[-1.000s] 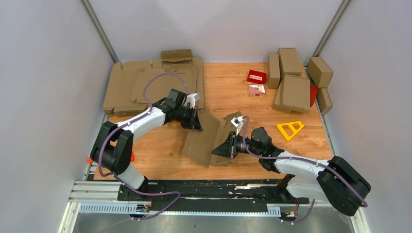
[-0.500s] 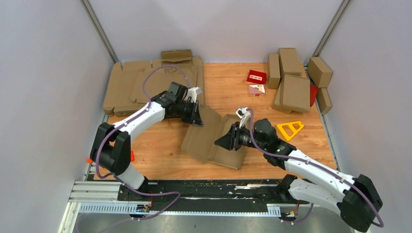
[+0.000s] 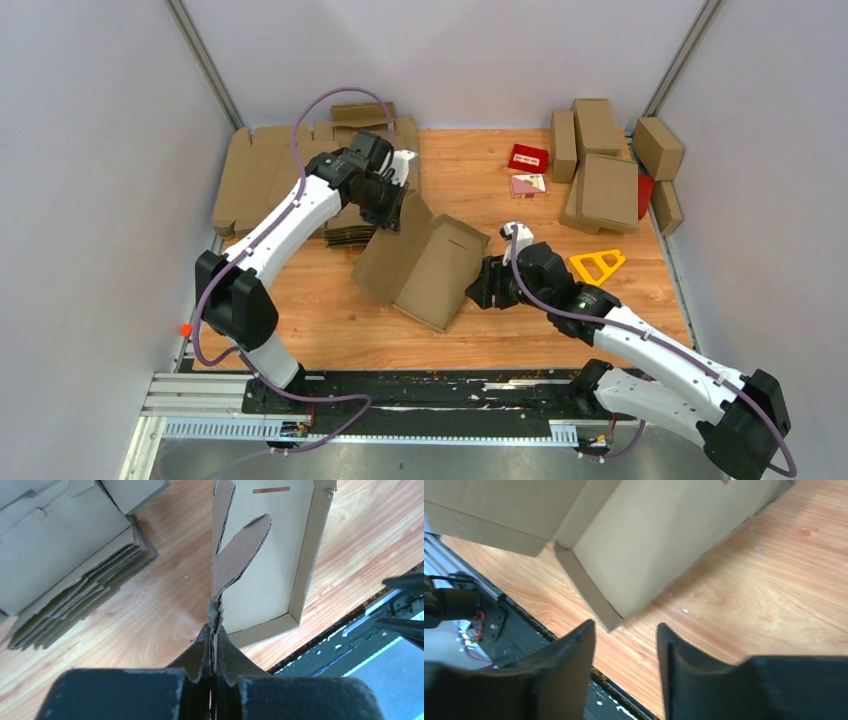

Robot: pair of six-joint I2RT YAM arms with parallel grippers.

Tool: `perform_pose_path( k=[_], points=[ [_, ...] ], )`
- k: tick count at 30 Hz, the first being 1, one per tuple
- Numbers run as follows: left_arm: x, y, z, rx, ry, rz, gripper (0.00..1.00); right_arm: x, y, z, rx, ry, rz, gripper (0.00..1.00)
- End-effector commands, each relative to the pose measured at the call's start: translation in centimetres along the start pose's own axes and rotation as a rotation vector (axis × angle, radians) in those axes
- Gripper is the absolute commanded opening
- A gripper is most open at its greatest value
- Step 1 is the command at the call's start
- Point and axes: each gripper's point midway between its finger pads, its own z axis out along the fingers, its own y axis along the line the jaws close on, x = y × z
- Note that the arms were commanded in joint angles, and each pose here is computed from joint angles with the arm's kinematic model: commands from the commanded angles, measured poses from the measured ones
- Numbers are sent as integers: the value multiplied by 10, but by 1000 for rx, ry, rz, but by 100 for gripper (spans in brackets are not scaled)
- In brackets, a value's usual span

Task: Fold the paper box

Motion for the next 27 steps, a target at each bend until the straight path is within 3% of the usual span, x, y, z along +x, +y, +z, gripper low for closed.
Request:
perform_pose_path(
  k=[1, 6, 9, 11, 13, 18, 19, 20, 27],
  points=[
    [7, 6, -9, -71, 85, 117, 5, -20, -10, -5, 90, -36, -47, 58],
    [13, 0, 4, -62, 163, 176, 6, -23, -27, -6, 191, -16, -74, 87],
    [11, -5, 6, -42, 159, 201, 13, -27, -40, -8, 264, -12, -81, 100],
    [9, -8, 4, -32, 152, 211, 23, -28, -47, -6, 292, -5, -79, 100],
    [5, -7, 0, -46, 131, 216, 40, -27, -56, -3, 317, 12, -63, 100],
    [-7, -12, -12, -48, 54, 211, 59, -20, -74, 12, 310, 66, 21, 100],
    [-11, -13, -16, -51, 29, 211, 66, -20, -75, 15, 300, 66, 34, 100],
    [-14, -12, -20, -63, 7, 213, 78, -21, -76, 18, 292, 62, 40, 100],
    [-24, 4, -71, -214, -213, 133, 90, -37, -71, 38, 257, 66, -7, 100]
  ],
)
